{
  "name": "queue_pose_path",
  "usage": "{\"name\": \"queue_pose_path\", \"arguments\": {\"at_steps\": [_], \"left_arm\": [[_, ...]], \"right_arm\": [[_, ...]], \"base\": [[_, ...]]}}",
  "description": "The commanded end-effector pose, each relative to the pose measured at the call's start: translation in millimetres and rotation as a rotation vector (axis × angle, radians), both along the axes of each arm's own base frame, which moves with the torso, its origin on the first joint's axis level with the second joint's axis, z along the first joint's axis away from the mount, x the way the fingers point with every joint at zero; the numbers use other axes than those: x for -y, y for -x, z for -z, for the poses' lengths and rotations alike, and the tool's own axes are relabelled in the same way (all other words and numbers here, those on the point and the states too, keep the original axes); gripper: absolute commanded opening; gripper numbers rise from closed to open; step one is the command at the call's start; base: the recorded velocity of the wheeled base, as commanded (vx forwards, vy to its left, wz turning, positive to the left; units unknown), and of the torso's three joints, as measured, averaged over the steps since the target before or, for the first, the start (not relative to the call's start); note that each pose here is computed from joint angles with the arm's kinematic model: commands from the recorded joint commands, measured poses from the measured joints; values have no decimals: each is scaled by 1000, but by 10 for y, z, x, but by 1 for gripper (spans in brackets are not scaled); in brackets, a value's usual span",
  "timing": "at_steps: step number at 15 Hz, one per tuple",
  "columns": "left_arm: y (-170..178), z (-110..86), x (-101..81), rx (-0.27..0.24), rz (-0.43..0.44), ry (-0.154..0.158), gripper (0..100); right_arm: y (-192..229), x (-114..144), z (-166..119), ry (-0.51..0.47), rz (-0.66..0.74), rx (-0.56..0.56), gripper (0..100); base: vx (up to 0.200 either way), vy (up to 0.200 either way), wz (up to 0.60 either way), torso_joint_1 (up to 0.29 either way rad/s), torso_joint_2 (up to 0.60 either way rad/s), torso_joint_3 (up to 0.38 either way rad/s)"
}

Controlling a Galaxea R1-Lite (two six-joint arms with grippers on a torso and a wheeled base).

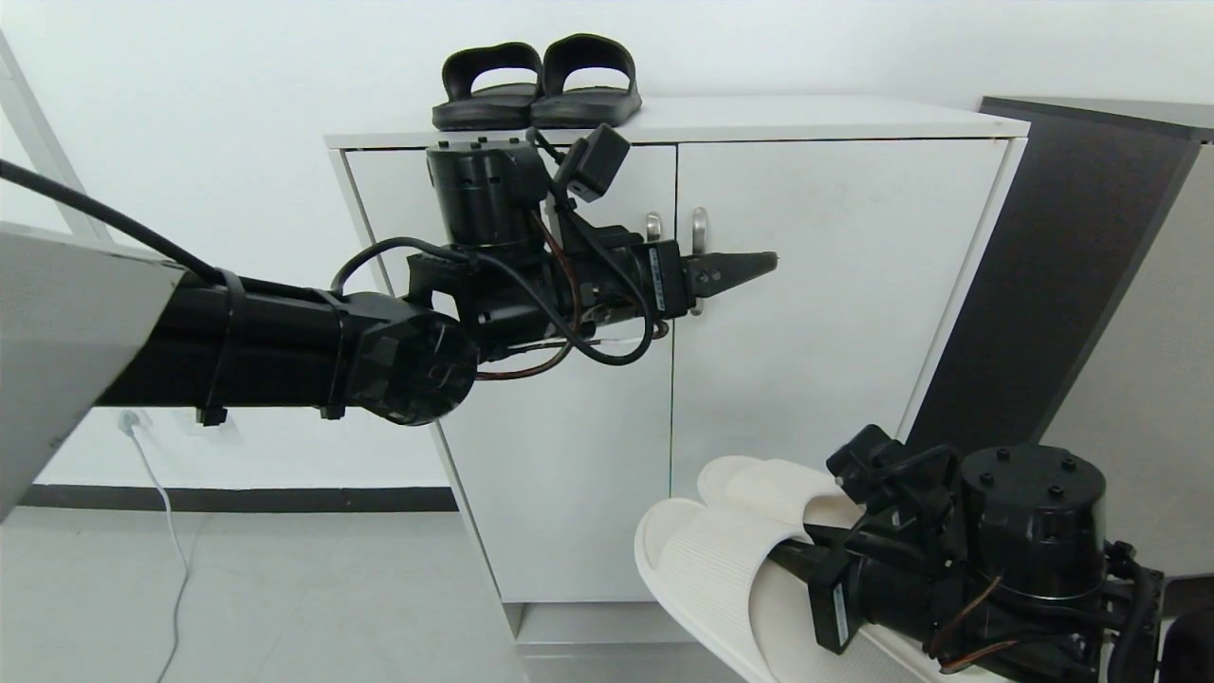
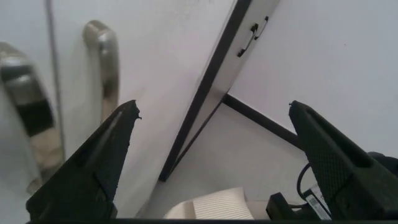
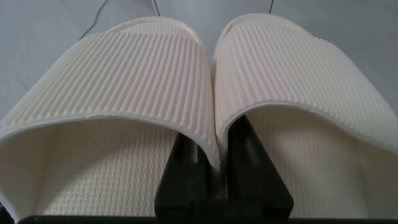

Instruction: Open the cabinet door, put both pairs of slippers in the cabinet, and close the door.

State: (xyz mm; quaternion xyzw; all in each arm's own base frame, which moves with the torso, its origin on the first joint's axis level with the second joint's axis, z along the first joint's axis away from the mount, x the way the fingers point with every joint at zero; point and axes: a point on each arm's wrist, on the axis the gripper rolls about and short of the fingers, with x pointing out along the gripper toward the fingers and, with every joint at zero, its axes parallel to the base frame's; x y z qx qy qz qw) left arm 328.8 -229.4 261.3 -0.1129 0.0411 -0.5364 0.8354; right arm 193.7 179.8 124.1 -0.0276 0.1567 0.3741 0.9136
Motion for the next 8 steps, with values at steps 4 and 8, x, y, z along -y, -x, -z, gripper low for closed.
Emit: {"name": "queue_pose_path", "arguments": {"at_steps": [4, 8], "left_arm": [[-3, -1, -67, -8, -65, 1, 100], [-156, 0, -86, -7, -105, 3, 100]], "right_arm": [[-11, -13, 35, 10, -2, -4, 0], [-13, -15, 43, 12, -2, -6, 0]], "base": [[0, 0, 0, 0, 0, 0], [0, 0, 0, 0, 0, 0]]}}
